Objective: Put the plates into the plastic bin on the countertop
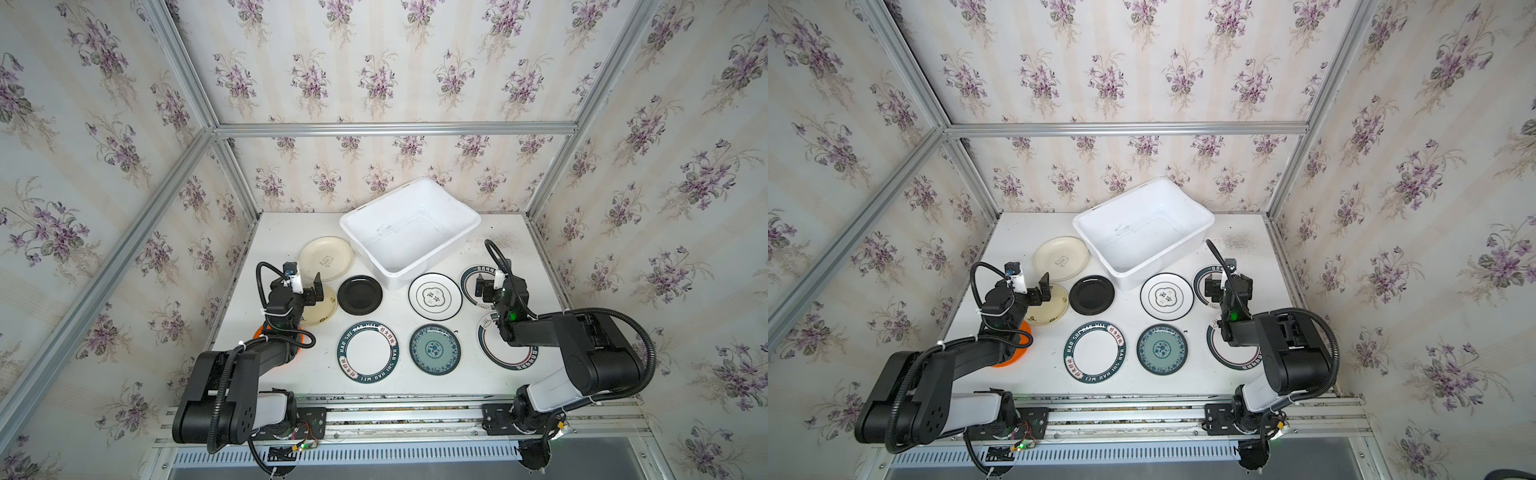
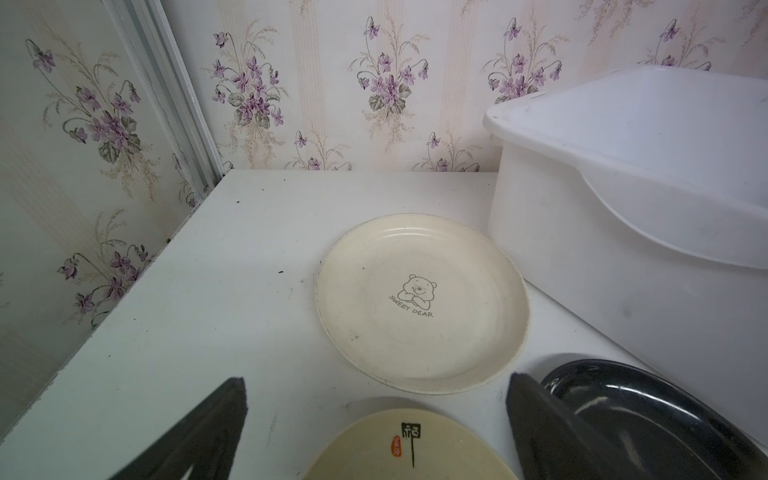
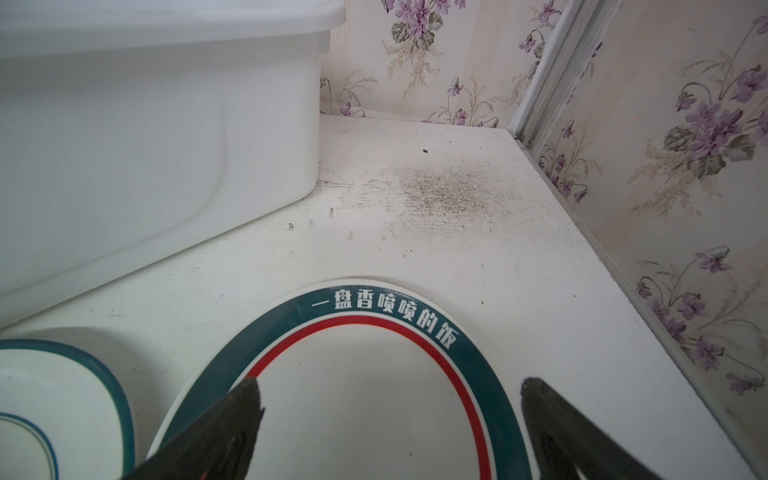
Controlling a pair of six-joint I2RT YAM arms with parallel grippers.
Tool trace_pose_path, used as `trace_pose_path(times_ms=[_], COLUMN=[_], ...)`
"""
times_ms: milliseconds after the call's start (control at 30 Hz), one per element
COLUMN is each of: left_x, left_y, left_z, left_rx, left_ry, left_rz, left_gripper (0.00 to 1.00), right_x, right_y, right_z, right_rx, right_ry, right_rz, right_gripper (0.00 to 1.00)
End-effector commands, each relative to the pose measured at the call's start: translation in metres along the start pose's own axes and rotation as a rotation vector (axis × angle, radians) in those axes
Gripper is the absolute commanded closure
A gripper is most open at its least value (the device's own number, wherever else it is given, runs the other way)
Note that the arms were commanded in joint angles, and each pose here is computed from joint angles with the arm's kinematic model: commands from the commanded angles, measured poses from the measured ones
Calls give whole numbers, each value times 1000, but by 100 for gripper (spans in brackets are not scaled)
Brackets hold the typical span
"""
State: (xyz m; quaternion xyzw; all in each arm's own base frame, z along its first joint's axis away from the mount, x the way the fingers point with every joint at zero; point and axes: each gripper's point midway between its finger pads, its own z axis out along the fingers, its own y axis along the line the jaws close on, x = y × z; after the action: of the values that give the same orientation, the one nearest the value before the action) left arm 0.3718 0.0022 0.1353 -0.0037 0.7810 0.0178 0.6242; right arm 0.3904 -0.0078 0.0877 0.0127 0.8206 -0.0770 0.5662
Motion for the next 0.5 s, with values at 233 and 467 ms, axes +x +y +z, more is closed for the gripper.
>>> trace_pose_path(times_ms=[233, 467], left_x=[-7, -21], left_y=[-1, 16], left_z=[1, -6], left_rx=[8, -93], left_ry=[-20, -7], left_rz=[11, -34], left_gripper=[1, 1], right_x=[-10, -18], right_y=[-5, -2], right_z=[1, -12], right_rx=[29, -2], right_ry=[-34, -87], right_rz=[24, 15], right_gripper=[0, 1])
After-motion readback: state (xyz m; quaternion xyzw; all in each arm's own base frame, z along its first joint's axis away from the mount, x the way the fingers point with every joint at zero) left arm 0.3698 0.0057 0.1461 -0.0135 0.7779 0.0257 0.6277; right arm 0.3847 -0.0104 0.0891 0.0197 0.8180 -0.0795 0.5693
